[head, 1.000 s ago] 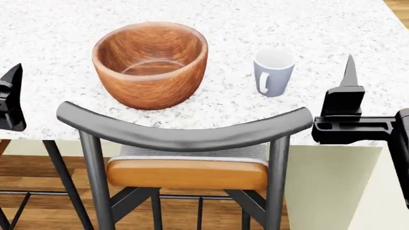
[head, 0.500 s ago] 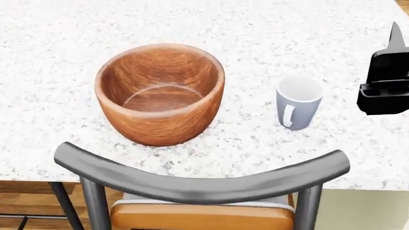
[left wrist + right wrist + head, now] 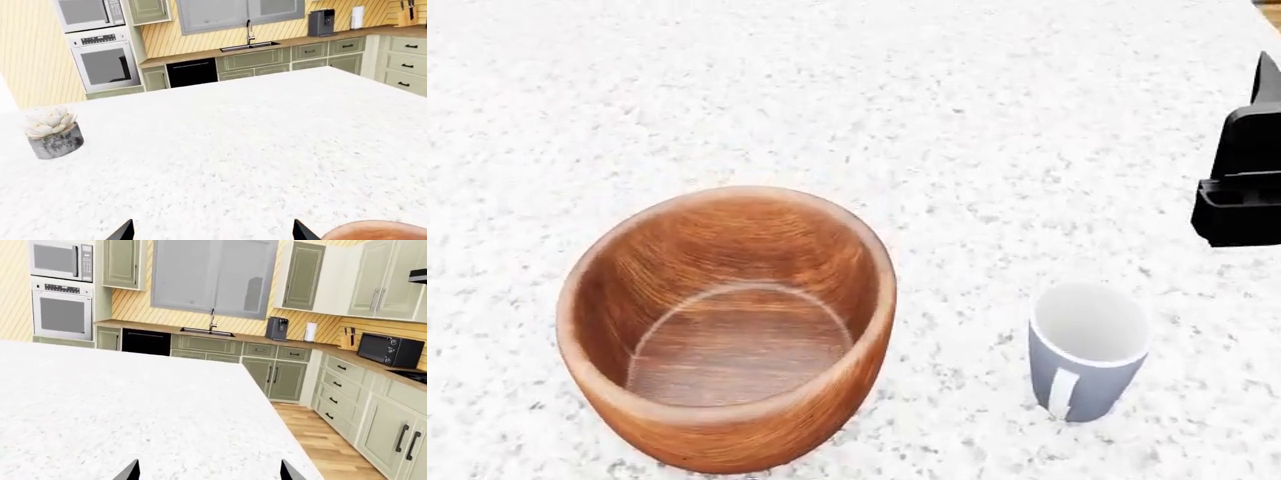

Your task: Place the cup inside the bowl on the dining table and move the bowl to any counter.

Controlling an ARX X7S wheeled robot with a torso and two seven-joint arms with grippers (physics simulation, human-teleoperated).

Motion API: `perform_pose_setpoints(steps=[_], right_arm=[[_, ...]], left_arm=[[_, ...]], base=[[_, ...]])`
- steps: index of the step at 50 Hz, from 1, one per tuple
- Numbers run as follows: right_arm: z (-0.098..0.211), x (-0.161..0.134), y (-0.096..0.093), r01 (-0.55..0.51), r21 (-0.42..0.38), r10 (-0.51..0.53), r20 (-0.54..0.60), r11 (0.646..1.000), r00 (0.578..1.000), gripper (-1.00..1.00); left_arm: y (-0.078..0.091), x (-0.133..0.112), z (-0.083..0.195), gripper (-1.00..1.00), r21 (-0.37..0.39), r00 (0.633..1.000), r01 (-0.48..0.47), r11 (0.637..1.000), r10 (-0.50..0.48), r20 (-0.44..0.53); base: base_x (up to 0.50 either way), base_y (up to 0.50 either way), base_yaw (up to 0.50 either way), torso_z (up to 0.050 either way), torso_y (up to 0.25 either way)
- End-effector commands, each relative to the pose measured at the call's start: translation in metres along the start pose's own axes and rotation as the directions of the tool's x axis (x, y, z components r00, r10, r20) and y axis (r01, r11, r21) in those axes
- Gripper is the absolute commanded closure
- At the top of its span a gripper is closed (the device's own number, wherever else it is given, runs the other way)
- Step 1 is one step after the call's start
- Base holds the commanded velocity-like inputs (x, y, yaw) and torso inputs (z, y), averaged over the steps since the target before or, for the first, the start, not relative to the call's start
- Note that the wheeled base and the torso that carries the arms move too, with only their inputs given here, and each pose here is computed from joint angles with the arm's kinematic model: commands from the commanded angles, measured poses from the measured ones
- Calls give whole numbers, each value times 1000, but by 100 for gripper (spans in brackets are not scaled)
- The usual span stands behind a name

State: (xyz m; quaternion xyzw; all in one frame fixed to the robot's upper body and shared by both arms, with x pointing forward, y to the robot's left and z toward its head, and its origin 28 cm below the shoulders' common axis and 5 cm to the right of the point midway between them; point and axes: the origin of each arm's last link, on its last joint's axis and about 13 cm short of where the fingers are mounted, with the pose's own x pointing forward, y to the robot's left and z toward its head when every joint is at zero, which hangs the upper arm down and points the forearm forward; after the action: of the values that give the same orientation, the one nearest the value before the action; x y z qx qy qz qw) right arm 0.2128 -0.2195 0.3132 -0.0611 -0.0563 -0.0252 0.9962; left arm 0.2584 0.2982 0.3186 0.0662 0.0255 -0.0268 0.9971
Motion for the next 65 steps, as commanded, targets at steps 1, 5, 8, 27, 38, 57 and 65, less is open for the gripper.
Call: perform_pose_setpoints(steps=[1, 5, 8, 27, 38, 57, 65], right_arm=[[0, -2, 1, -7, -1, 7, -18, 1000, 1000, -100], [-1, -2, 2, -9, 11, 9, -26, 1000, 1000, -100], [-1, -1, 2, -7, 14, 7, -37, 1000, 999, -100], [21, -54, 47, -84, 237, 174, -389, 968, 905, -100], [-12, -93, 71, 5, 232, 122, -531, 973, 839, -100], [-28, -49, 72, 107, 230, 59, -614, 967, 787, -100], [-32, -27, 70, 107, 193, 37, -620, 975, 784, -100]], left_arm=[[-1, -1, -4, -100, -6, 1000, 5, 1000, -5, -12], [-3, 0, -9, -100, -10, 1000, 12, 1000, -12, -25], [-2, -1, -8, -100, -10, 1000, 12, 1000, -12, -26], [-2, -3, -15, -100, -26, 999, 27, 999, -28, -36], [-5, -6, -17, -100, -31, 999, 37, 999, -38, -37], [-3, -5, -23, -100, -50, 998, 47, 998, -50, -45], [-6, -2, -27, -100, -54, 997, 50, 997, -53, -54]], base=[[500, 1, 0, 0, 0], [203, 0, 0, 0, 3], [0, 0, 0, 0, 0], [0, 0, 0, 0, 0], [0, 0, 0, 0, 0], [0, 0, 0, 0, 0], [0, 0, 0, 0, 0]])
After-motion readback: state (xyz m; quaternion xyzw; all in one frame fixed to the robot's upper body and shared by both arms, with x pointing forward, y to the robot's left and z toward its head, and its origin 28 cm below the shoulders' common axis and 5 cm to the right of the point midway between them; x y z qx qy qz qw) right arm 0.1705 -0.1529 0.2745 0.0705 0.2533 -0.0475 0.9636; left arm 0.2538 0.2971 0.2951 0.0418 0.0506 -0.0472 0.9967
